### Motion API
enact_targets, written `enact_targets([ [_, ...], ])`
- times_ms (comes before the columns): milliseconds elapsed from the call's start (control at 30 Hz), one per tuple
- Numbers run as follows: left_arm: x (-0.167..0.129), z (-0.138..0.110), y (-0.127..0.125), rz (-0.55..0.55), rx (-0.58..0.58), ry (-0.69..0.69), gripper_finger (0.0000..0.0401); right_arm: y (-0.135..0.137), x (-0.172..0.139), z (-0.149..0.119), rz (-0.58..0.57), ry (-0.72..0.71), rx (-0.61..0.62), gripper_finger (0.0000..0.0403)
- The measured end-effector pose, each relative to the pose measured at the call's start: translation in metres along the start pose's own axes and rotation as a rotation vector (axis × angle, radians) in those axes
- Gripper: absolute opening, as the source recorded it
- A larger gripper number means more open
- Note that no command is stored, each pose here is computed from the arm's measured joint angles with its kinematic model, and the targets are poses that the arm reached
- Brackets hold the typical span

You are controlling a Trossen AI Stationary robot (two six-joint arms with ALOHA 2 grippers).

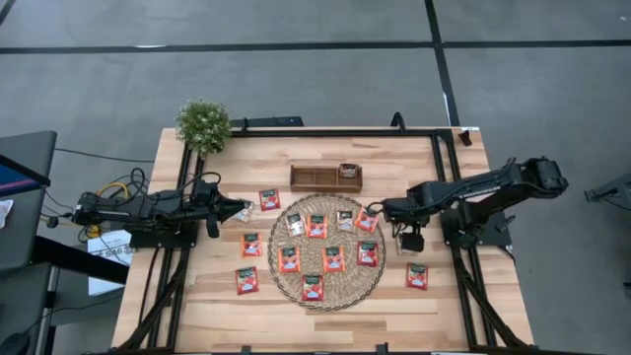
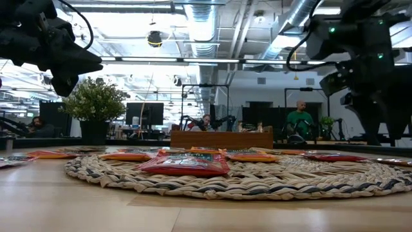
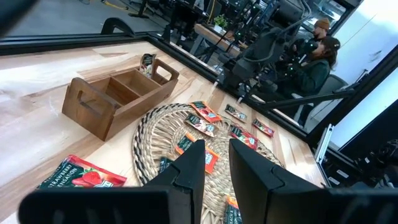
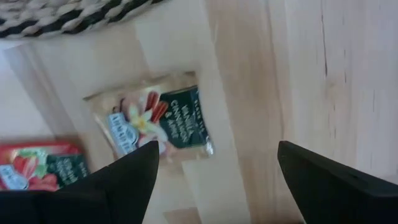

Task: Pick & Place Tea
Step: Put the brown tea bag into the right section of the wooden organizer

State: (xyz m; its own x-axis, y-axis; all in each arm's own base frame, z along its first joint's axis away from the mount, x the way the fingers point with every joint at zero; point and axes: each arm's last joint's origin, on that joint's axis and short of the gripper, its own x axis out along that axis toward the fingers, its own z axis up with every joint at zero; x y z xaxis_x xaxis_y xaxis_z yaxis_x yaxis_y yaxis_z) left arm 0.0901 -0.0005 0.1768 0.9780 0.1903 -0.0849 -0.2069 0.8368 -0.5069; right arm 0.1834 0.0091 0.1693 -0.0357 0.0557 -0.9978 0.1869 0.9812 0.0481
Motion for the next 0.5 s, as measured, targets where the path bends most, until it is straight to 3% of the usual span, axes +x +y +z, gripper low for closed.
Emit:
enact_targets([
  [500,0.0,0.0,0.0,0.003,0.001,0.001,0.0065,0.015,0.028,0.014,-0.025,0.07,-0.062,0.0321],
])
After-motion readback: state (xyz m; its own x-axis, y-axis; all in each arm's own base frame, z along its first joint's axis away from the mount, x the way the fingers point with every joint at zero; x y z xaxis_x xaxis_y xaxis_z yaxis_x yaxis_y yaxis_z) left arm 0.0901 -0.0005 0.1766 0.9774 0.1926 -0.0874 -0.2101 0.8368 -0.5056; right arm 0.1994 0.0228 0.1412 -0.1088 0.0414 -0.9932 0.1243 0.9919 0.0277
